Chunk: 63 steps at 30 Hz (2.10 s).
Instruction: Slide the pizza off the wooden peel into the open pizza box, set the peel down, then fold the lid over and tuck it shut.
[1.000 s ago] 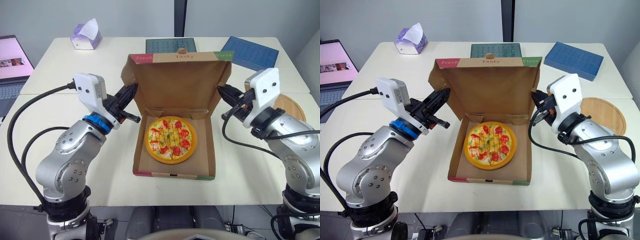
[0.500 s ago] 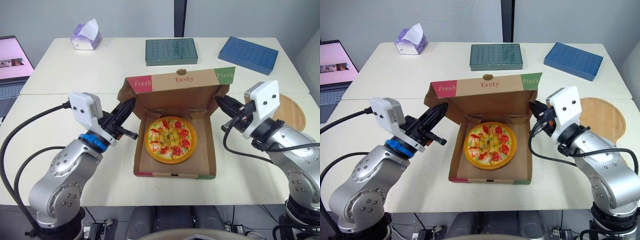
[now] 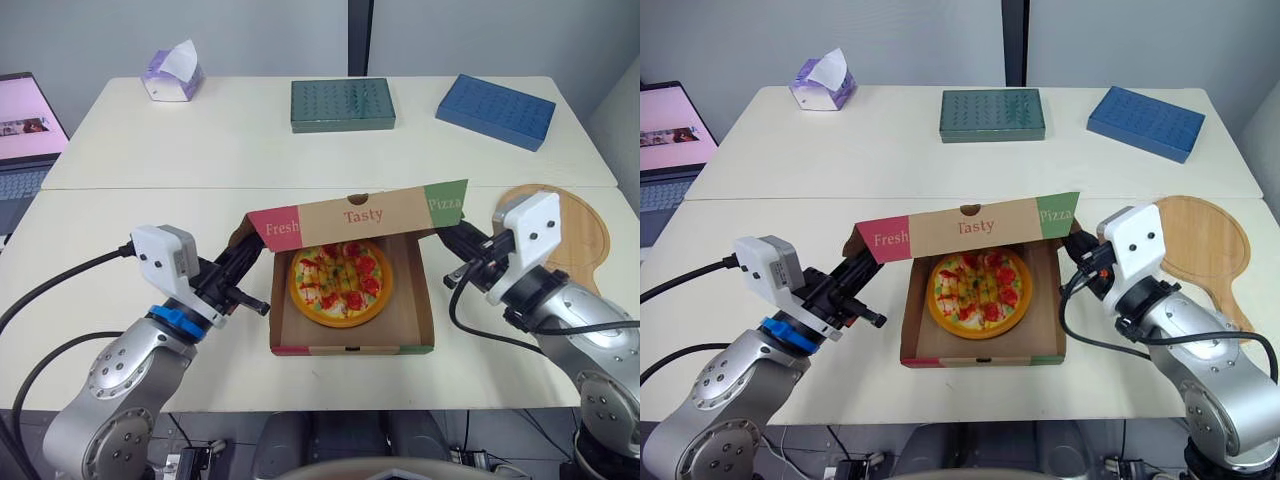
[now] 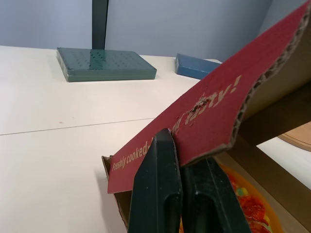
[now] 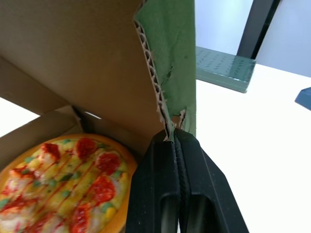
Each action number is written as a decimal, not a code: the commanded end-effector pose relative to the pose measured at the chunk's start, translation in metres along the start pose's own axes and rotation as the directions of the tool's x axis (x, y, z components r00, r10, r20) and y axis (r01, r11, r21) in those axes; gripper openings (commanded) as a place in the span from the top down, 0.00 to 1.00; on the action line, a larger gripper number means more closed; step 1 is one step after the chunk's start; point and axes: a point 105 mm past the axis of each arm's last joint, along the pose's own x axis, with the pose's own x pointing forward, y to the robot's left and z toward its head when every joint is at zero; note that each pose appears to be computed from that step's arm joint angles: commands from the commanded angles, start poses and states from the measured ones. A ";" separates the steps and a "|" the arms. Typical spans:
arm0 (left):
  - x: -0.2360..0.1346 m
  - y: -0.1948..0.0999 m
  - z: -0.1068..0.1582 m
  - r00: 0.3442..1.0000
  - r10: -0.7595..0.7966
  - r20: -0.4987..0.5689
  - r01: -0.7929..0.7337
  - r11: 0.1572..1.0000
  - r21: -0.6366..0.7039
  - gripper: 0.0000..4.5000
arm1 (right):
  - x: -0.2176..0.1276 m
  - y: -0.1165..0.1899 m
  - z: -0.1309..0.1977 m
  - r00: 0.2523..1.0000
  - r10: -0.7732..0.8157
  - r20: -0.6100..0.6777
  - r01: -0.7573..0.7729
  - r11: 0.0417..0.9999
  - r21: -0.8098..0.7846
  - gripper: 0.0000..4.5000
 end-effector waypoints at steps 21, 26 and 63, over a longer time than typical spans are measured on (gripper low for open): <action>-0.029 0.010 -0.011 0.998 -0.030 -0.060 0.029 0.999 -0.019 0.49 | -0.011 0.014 -0.025 0.998 0.005 -0.062 0.002 0.994 0.108 0.55; -0.041 0.024 -0.018 0.993 -0.048 -0.109 0.047 0.999 -0.007 0.12 | -0.010 0.015 -0.025 0.997 0.023 -0.069 -0.016 0.995 0.102 0.15; 0.005 -0.014 -0.033 0.998 -0.028 0.063 0.013 0.972 0.236 0.99 | -0.013 0.023 -0.027 0.991 0.121 -0.053 -0.114 0.986 0.118 0.00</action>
